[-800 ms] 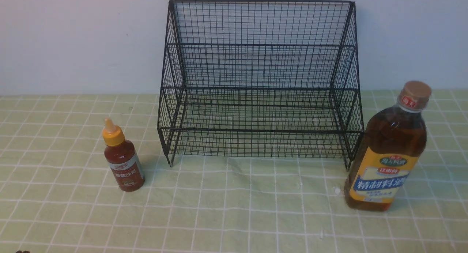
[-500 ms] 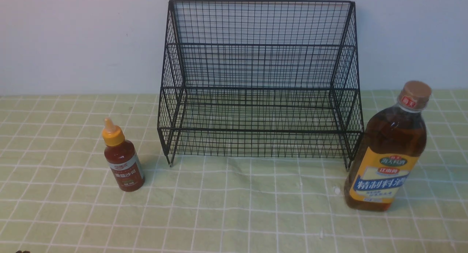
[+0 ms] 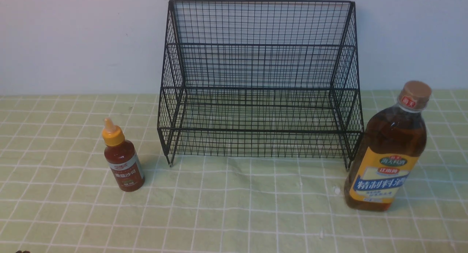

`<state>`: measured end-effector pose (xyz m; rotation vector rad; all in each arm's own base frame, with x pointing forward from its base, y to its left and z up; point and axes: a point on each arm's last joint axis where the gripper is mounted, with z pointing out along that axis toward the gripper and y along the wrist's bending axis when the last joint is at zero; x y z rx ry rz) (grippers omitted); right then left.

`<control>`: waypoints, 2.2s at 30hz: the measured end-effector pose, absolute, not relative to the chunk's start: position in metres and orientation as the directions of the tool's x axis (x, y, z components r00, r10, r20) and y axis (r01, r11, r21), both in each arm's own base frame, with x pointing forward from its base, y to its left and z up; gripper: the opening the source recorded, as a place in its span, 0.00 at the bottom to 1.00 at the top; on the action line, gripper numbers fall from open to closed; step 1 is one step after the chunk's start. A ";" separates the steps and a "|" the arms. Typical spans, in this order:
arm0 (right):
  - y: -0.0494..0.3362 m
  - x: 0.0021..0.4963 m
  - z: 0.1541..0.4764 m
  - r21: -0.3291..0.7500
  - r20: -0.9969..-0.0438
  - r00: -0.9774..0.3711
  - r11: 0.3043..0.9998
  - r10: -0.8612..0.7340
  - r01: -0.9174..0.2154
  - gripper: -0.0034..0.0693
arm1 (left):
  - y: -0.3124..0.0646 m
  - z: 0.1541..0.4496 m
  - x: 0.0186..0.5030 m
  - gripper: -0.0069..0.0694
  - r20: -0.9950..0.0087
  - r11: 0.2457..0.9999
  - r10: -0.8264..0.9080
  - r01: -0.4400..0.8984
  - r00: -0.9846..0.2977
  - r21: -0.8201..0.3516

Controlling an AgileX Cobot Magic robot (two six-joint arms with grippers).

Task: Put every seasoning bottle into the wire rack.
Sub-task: Use the right arm to grab the condiment bottle closest to it

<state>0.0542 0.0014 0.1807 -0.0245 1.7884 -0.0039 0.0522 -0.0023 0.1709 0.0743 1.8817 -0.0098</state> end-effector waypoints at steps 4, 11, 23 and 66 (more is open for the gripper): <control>0.002 0.054 0.181 -0.007 -0.978 -0.209 1.000 -0.009 -0.014 0.03 | -0.002 0.171 0.052 0.08 -0.951 0.998 0.047 0.057 -0.305 0.031; 0.000 0.057 0.204 0.434 -0.898 0.061 0.900 0.435 -0.020 0.03 | -0.002 0.171 0.052 0.08 -0.951 0.998 0.047 0.057 -0.305 0.031; -0.016 0.050 0.231 0.740 -0.625 0.302 0.670 0.720 -0.066 0.03 | -0.002 0.171 0.052 0.08 -0.951 0.998 0.047 0.057 -0.305 0.031; 0.087 0.285 0.393 -0.014 -0.547 -0.826 0.989 -0.132 -0.149 0.85 | -0.002 0.171 0.052 0.08 -0.951 0.998 0.047 0.057 -0.305 0.031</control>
